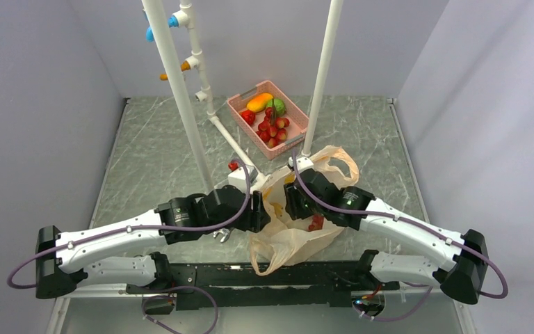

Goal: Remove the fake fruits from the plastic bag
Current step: Adjust the plastic bag at the center of the board.

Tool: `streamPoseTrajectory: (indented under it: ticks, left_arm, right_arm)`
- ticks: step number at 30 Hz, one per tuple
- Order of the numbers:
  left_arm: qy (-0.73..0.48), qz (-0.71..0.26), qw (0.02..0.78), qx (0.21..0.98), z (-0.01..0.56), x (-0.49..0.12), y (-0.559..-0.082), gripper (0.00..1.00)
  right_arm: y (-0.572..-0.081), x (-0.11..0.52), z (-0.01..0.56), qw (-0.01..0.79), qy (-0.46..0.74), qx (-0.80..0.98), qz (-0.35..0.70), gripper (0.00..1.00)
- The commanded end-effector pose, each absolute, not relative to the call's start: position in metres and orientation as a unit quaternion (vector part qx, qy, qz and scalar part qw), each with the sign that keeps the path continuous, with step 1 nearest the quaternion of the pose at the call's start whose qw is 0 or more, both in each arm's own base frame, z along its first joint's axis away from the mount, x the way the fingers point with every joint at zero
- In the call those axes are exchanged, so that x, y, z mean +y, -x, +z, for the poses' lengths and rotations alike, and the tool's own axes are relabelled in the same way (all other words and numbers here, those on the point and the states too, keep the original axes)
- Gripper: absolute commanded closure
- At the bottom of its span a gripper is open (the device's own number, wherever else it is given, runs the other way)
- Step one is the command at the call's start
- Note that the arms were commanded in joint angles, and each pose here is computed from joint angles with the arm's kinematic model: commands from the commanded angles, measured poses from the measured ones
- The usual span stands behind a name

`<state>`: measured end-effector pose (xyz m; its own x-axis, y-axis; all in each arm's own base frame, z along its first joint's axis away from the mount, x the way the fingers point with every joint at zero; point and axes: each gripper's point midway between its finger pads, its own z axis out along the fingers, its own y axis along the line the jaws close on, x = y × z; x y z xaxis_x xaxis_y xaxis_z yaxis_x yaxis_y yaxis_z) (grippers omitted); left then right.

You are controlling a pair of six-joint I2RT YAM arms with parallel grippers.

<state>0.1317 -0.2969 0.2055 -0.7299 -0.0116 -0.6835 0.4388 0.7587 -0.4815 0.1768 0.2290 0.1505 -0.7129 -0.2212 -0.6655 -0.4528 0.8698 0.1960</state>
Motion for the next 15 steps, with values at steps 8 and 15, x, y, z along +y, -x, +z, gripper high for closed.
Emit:
streamPoseTrajectory:
  ticks: [8,15]
  left_arm:
    - [-0.128,-0.344,0.307,0.878,0.176,-0.305,-0.116,0.54]
    - [-0.129,-0.366,0.307,0.869,0.185,-0.294,-0.104,0.42]
  right_arm:
    - [-0.177,0.240,0.148,0.366,0.116,0.888,0.252,0.55]
    - [-0.180,0.210,0.111,0.329,0.082,0.927,0.163,0.55]
